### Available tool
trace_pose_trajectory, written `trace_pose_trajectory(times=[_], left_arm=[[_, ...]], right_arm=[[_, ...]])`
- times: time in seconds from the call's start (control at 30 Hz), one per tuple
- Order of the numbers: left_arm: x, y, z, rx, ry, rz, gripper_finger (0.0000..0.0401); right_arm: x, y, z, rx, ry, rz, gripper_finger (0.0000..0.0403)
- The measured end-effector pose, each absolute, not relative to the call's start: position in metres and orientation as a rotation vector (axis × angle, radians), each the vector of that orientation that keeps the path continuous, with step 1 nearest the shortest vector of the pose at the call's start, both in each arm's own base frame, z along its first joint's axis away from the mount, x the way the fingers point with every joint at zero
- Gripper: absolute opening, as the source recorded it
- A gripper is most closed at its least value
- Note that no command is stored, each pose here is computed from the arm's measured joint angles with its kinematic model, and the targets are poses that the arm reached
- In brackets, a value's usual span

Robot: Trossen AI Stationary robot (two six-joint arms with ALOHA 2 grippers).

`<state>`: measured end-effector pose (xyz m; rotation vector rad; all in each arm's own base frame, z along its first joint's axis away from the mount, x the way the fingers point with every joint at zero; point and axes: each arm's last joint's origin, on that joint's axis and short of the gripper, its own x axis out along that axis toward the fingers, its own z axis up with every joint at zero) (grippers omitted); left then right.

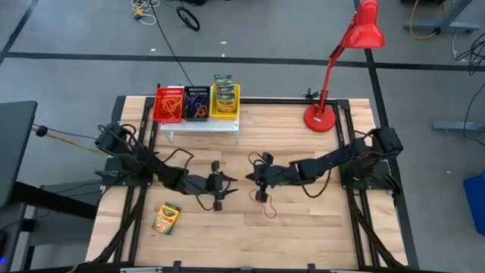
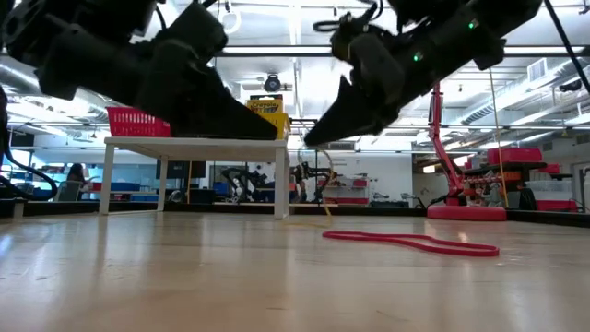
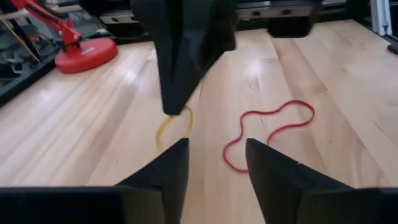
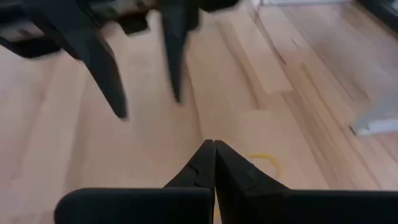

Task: Pick & Place Office Desk Supplies
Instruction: Put the yellow rubber band into the red bin on the shelf

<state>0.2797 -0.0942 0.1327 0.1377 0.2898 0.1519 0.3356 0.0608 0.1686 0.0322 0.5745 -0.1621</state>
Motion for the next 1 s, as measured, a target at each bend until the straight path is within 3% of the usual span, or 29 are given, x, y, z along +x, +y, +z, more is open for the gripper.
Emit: trace_pose_trajectory(times=[0.2,0.4,0.6,0.8,1.0], left_arm=[[0.293,-0.093,0.132,0.149,0.288,0.181,0.0202],[0.302,-0.092,0.127,0.155,0.3,0.184,0.0194],[0.309,-0.094,0.13,0.165,0.292,0.172,0.0137],[0.304,-0.094,0.136,0.2,0.323,0.194,0.0018],[0.285,-0.088,0.165,0.231,0.394,0.305,0.0006]], right_arm=[[0.333,0.081,0.172,0.012,0.534,-0.114,0.0003],[0.333,0.091,0.176,-0.005,0.485,-0.089,0.0003],[0.333,0.097,0.179,-0.019,0.456,-0.066,0.0003],[0.33,0.105,0.18,-0.024,0.45,-0.042,0.0012],[0.317,0.117,0.2,-0.056,0.4,-0.115,0.008]])
